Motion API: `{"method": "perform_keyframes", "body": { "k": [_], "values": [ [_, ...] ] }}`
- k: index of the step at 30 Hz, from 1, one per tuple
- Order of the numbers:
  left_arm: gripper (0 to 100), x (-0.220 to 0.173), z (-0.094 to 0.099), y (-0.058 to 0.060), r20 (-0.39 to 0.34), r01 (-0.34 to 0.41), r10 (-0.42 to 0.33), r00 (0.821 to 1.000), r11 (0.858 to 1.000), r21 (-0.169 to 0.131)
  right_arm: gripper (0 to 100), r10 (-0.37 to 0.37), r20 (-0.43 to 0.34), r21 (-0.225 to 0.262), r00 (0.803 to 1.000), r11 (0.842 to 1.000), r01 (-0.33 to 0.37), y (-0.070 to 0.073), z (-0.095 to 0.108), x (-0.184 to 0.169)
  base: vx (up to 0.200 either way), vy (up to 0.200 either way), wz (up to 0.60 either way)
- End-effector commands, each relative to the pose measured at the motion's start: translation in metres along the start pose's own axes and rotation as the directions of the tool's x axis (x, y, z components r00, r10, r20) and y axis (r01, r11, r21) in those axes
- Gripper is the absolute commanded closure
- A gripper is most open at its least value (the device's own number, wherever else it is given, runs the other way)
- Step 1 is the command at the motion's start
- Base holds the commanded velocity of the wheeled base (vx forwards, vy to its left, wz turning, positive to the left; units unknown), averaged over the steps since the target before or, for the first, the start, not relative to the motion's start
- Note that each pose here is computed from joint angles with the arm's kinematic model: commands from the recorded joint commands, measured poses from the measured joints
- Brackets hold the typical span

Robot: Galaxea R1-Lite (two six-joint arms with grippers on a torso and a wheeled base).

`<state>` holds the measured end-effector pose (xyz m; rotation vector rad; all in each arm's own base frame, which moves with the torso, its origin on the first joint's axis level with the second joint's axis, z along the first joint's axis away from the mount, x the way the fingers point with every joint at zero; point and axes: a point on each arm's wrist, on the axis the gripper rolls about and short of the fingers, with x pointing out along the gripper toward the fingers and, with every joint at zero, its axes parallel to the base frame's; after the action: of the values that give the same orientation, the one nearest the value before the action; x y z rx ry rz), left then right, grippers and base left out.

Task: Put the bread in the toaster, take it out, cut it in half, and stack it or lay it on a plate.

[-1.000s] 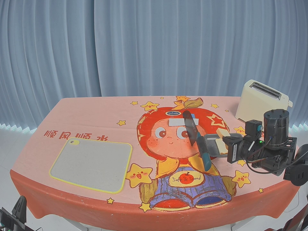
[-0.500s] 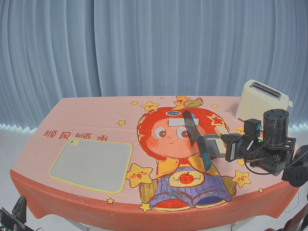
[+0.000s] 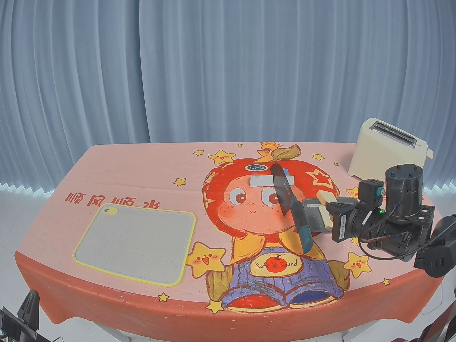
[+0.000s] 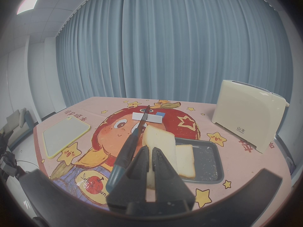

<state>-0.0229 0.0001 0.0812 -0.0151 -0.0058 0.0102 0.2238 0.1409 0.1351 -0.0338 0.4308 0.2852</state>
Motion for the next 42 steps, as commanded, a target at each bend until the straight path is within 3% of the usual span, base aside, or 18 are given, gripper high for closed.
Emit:
{"method": "perform_keyframes", "body": {
  "k": [1, 32, 37, 42],
  "values": [
    [100, 0.001, -0.005, 0.000, -0.009, -0.001, 0.001, 1.000, 1.000, 0.000, 100, -0.003, 0.000, 0.001, 1.000, 1.000, 0.003, 0.000, 0.000, 0.000, 0.000, 0.000, 0.00],
    [100, 0.001, -0.005, 0.000, -0.009, -0.001, 0.001, 1.000, 1.000, 0.000, 100, -0.012, -0.023, -0.001, 1.000, 1.000, 0.012, 0.000, -0.004, 0.007, 0.000, 0.000, 0.00],
    [100, 0.001, -0.005, 0.000, -0.009, -0.002, 0.002, 1.000, 1.000, 0.000, 100, -0.061, -0.021, 0.000, 0.998, 0.998, 0.061, -0.001, -0.005, 0.010, 0.000, 0.000, 0.00],
    [100, 0.001, -0.005, 0.000, -0.009, -0.001, 0.001, 1.000, 1.000, 0.000, 100, -0.065, -0.024, 0.001, 0.998, 0.998, 0.065, -0.001, -0.005, 0.011, 0.000, 0.000, 0.00]
  ]
}}
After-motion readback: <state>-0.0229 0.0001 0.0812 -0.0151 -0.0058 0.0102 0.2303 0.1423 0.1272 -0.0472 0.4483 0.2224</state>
